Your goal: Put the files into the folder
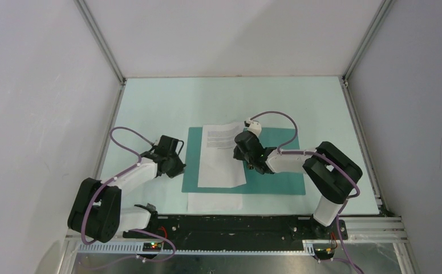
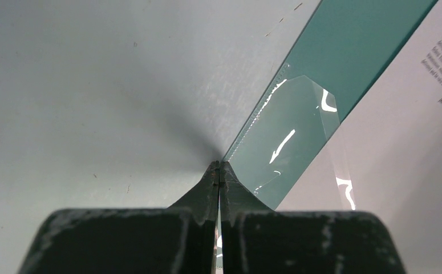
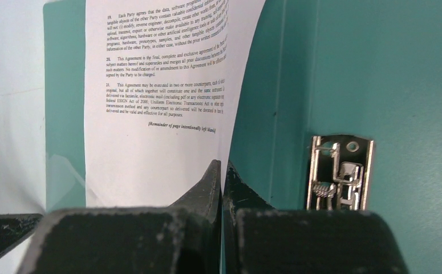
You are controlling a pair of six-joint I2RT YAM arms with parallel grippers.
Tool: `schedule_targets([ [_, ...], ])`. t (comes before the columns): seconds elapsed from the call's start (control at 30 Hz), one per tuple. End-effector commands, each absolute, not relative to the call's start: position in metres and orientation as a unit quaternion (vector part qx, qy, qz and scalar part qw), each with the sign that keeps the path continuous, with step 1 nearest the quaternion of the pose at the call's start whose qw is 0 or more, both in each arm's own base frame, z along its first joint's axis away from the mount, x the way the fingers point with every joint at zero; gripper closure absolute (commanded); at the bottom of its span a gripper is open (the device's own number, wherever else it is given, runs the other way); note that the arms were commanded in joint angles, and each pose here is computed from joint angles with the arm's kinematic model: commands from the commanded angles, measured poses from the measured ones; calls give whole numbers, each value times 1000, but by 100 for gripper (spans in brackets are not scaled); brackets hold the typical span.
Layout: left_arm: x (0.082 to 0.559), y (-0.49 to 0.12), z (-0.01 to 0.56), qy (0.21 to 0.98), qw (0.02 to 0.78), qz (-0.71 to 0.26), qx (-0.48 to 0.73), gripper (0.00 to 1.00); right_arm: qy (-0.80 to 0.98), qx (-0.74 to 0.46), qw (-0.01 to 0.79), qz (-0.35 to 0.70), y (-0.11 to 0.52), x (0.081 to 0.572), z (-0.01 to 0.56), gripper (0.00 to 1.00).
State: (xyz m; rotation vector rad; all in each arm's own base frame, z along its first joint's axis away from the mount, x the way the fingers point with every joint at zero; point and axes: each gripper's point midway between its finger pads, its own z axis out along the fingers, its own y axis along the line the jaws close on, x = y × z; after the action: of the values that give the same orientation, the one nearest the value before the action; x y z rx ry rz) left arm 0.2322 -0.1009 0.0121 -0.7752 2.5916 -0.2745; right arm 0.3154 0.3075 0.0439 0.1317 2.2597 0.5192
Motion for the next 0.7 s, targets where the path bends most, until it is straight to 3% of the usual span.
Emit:
schedule_targets([
  [0.0,203,-91,-9,945,163,-56,-279,100,875,84,427,211,304,332,53,100],
  [0.67,202,-93,-9,945,160,-60,-278,100,880,101,401,234,325,315,36,100],
])
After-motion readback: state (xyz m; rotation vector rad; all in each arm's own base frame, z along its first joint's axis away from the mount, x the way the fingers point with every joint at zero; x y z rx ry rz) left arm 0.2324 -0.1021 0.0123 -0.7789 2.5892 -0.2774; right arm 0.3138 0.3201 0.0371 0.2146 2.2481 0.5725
